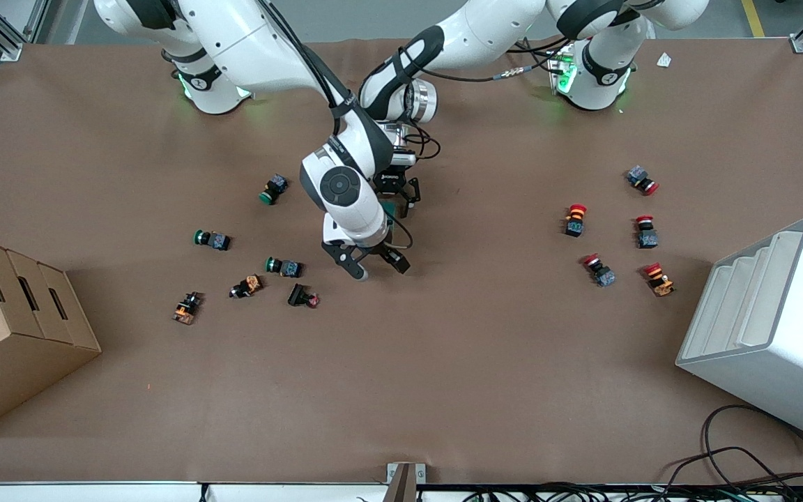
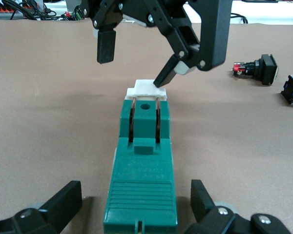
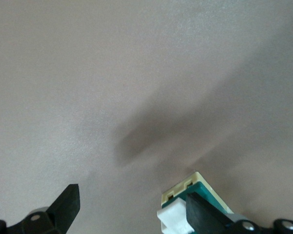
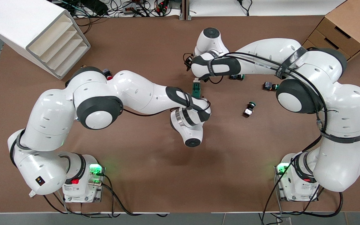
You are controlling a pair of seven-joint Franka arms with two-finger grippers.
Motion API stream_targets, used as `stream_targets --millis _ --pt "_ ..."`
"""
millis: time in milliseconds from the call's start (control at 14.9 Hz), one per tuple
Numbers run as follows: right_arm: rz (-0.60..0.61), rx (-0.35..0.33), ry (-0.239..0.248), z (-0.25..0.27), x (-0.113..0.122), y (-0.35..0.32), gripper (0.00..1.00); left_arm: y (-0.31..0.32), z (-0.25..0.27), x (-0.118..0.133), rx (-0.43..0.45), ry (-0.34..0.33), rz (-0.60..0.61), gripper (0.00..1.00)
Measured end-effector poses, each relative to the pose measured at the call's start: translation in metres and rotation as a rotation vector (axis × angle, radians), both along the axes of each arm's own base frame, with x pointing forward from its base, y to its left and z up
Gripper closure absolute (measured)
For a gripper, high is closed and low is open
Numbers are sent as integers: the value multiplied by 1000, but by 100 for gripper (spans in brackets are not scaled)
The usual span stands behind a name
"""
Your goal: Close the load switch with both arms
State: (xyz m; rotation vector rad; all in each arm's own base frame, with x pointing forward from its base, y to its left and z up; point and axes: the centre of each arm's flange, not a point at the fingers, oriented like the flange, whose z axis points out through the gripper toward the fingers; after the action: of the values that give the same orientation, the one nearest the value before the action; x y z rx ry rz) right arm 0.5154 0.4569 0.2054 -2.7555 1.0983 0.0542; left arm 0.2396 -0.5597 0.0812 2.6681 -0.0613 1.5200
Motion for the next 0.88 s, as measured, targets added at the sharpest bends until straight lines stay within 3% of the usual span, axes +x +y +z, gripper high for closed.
stream_targets --millis 202,404,673,875 --pt "36 -5 -13 1 16 -17 0 -2 2 1 4 -2 -4 3" --pt "120 -40 41 18 47 -59 0 -3 3 4 10 -5 -7 3" --pt "279 -44 123 91 89 -157 0 -4 5 7 23 -5 -8 3" --pt "429 -20 125 159 108 -251 0 -12 18 16 57 29 42 3"
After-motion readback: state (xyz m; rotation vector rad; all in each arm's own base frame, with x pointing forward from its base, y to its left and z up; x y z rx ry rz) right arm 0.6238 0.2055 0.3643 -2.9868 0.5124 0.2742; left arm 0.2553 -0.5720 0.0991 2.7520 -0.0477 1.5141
